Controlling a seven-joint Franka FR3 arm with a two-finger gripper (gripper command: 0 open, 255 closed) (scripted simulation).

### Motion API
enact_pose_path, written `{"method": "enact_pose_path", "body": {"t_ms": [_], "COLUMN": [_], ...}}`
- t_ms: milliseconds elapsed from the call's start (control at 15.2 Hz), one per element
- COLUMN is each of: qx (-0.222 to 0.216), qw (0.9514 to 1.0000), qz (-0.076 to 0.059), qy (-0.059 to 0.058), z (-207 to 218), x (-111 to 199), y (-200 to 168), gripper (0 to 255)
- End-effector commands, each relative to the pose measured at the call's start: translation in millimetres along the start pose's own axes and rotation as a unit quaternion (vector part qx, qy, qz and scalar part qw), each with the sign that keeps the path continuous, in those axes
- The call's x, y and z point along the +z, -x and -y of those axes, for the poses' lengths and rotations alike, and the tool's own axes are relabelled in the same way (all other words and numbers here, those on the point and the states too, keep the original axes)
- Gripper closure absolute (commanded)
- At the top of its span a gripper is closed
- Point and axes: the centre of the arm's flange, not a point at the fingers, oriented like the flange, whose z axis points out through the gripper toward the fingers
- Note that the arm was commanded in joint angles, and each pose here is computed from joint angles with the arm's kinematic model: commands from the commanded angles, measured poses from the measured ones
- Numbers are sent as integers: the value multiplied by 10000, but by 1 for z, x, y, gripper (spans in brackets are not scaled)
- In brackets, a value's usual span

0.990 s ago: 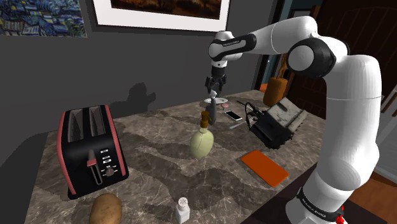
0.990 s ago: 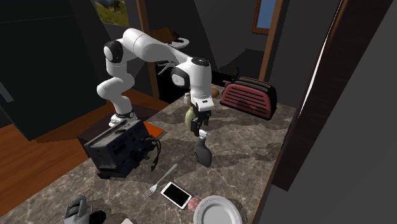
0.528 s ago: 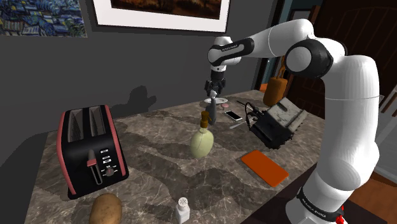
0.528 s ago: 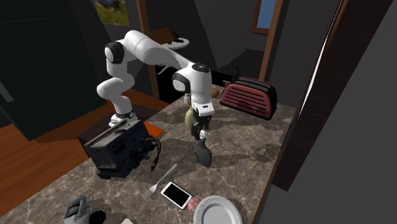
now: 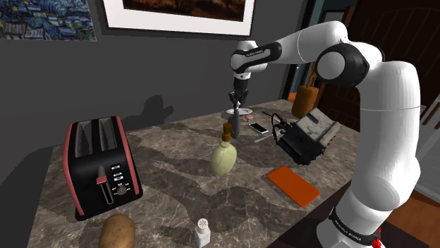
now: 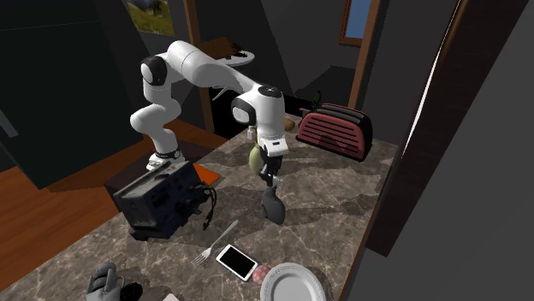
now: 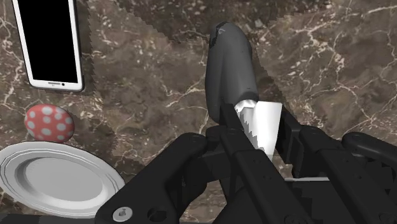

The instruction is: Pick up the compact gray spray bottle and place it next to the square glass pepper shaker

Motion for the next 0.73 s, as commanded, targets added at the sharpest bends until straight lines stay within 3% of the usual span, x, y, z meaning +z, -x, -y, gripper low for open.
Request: {"method": "enact_pose_path", "body": {"t_ms": [0,330,660], "qx": [0,0,0], "qw": [10000,10000,10000], "qz": [1,0,0], "qy": [0,0,0], "z": [0,0,0], "x": [0,0,-26], "y": [0,0,-1], "gripper": [255,255,255]}}
